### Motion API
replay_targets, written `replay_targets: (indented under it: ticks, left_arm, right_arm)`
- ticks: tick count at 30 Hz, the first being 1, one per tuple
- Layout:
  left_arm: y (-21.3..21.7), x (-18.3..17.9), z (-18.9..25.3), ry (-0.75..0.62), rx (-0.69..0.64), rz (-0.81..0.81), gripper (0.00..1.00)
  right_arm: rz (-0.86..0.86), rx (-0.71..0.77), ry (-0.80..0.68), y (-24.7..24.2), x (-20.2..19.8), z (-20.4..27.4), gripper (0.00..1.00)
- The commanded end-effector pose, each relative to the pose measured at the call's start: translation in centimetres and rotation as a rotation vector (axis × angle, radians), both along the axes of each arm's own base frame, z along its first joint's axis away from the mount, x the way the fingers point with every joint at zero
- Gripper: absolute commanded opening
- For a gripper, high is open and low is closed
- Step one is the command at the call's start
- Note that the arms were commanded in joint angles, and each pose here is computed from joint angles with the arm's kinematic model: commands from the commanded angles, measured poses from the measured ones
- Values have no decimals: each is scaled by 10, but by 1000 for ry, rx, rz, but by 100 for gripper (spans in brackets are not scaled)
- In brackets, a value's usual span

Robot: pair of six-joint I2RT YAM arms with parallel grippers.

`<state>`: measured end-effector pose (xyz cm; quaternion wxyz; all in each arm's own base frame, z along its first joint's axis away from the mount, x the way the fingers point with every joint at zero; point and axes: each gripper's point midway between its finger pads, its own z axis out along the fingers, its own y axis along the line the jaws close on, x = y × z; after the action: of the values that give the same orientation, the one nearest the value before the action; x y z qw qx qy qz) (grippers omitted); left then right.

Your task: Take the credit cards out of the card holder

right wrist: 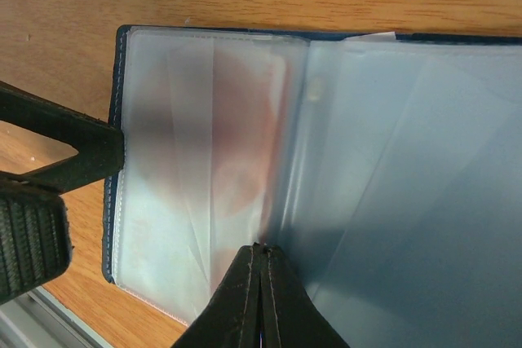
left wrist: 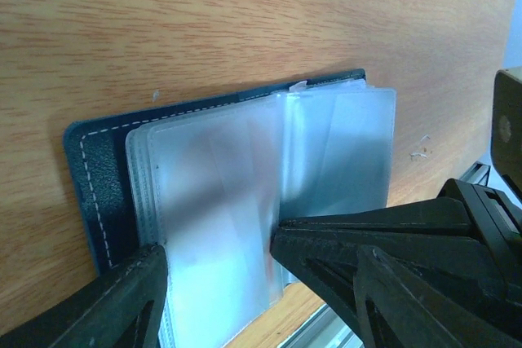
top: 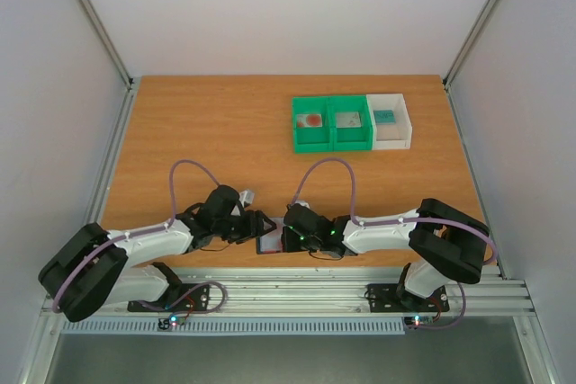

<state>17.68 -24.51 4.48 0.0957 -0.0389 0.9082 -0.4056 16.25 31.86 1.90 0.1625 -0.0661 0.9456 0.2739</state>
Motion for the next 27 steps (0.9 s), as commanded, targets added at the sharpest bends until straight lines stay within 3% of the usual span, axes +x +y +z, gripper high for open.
replay_targets:
  ticks: [1,15,27]
  left_arm:
    - [-8,5,8,-36,-44,-6,63]
    - [-12,5,15,-25,-80,0,64]
    - [-2,5,10,-30,-32,24,67]
  right_arm:
    - [-25,-49,17,-15,-2,-12,1]
    - [-19,-21,38,-12,-5,-14,1]
    - [-31,-22,38,-15,-6,-14,1]
